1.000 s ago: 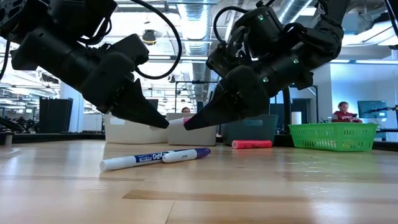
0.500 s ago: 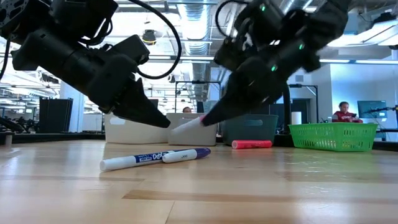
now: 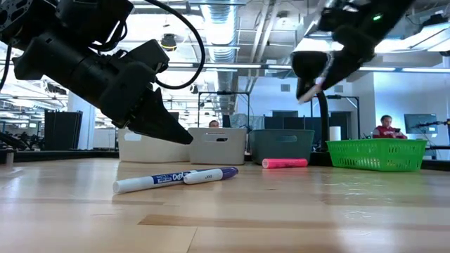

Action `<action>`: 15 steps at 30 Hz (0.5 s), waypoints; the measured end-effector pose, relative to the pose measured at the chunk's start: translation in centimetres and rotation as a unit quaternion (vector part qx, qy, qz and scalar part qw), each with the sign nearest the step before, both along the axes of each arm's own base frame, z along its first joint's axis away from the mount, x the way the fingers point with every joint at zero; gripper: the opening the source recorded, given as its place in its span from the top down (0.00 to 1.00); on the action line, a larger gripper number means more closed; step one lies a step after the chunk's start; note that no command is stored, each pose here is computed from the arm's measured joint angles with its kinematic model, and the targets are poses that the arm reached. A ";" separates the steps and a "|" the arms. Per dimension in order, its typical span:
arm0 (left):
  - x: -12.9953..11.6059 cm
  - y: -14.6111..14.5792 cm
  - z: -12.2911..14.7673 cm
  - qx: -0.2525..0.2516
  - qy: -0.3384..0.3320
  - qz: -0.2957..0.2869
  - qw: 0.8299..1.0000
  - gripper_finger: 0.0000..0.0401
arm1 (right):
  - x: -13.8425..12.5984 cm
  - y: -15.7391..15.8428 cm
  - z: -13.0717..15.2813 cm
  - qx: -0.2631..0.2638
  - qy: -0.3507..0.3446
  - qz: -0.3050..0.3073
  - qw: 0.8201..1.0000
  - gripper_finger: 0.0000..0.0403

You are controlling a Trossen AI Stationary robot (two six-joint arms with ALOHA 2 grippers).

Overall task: Pick & Place Markers
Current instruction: Put the pink highlighter pen into the green bin

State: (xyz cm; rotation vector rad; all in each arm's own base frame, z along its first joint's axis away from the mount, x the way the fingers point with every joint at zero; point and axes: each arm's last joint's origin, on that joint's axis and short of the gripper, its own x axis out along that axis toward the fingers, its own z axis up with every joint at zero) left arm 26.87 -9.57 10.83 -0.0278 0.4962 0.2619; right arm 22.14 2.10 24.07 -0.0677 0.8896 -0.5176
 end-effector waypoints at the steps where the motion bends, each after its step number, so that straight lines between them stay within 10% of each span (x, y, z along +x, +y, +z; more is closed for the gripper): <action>1: 0.0 0.0 0.0 0.000 0.000 0.000 1.000 0.60 | -1.0 -0.1 0.4 0.008 -0.002 -0.028 1.000 0.87; 15: 0.0 0.0 0.0 0.000 0.000 0.000 1.000 0.61 | -8.0 -1.3 -3.6 0.076 0.031 -0.248 0.965 0.87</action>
